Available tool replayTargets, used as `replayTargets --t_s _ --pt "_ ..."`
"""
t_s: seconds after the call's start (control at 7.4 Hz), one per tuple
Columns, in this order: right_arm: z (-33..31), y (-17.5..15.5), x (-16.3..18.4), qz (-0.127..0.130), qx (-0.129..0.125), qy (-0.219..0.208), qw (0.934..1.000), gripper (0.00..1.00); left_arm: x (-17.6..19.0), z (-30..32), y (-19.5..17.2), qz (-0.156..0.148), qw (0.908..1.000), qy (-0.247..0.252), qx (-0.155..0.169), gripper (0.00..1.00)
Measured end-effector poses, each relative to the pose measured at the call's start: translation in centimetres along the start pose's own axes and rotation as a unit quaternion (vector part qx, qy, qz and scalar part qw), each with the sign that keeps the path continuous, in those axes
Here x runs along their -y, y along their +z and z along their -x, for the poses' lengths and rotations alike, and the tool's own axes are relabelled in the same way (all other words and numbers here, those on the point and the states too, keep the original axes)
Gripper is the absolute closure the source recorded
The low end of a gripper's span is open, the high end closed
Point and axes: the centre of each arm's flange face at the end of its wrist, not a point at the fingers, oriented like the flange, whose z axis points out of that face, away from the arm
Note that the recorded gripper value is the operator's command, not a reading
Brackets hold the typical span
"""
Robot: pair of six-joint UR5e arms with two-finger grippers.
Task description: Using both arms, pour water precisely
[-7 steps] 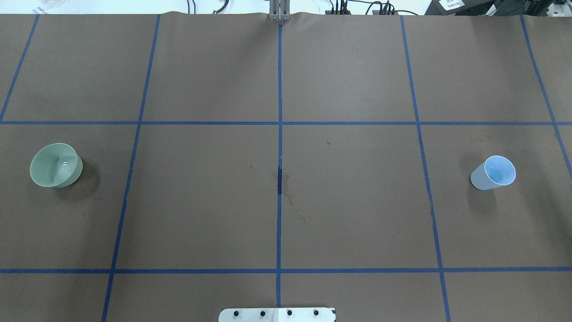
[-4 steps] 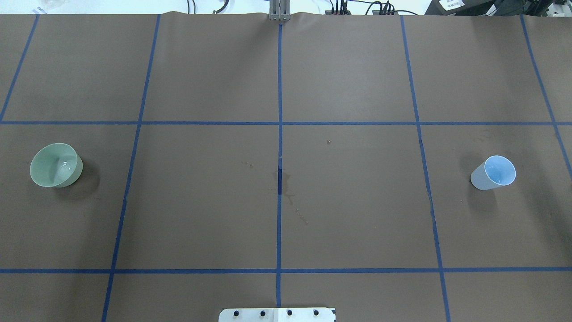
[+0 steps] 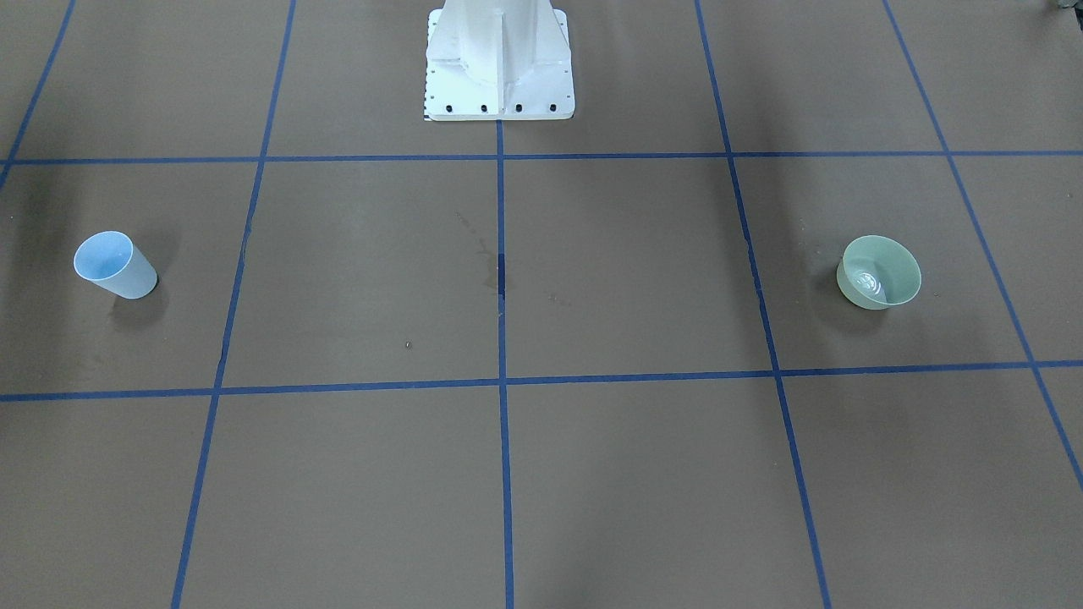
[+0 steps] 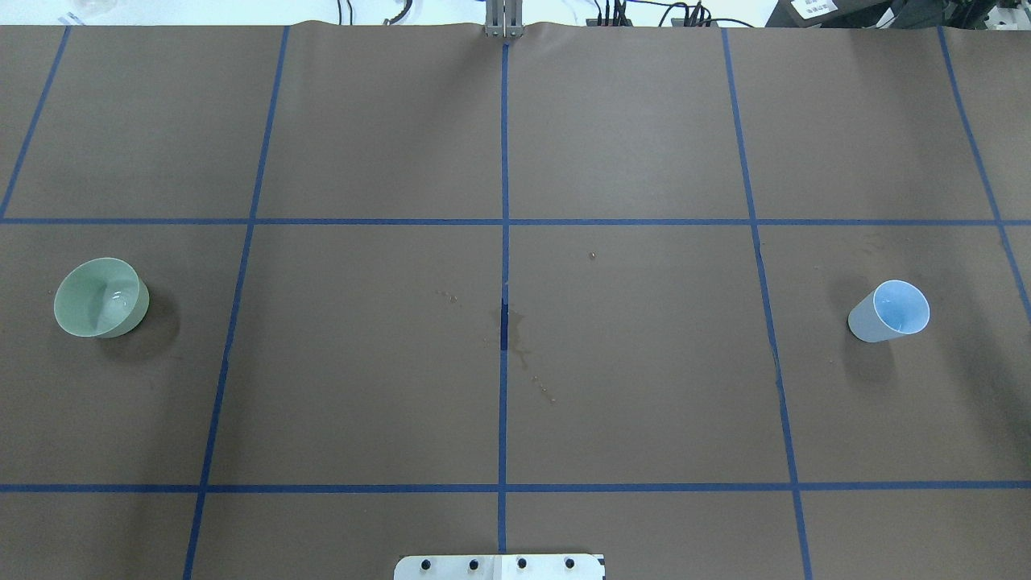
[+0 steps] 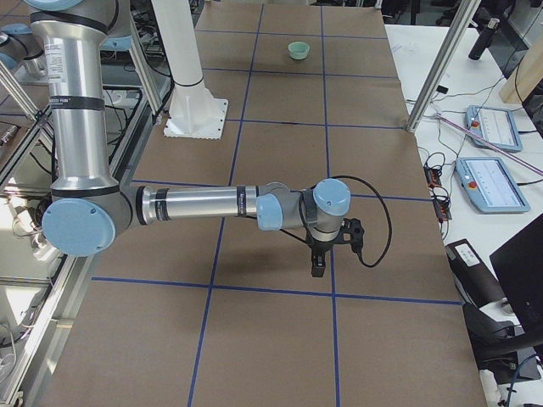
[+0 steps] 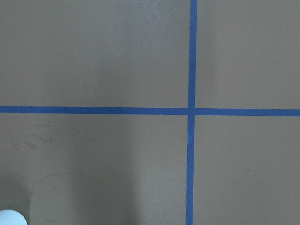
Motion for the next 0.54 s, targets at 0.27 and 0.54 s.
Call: replayTargets --t_s 0.27,0.54 --pt "0.1 0.3 0.1 0.003 0.000 0.000 1.0000 0.00 0.1 -0.1 0.1 0.000 1.0000 -0.002 -0.005 0.00" --pt "0.4 0.5 0.2 0.004 0.001 -0.005 1.0000 0.00 1.5 -2.8 1.9 0.016 0.9990 -0.012 -0.040 0.00"
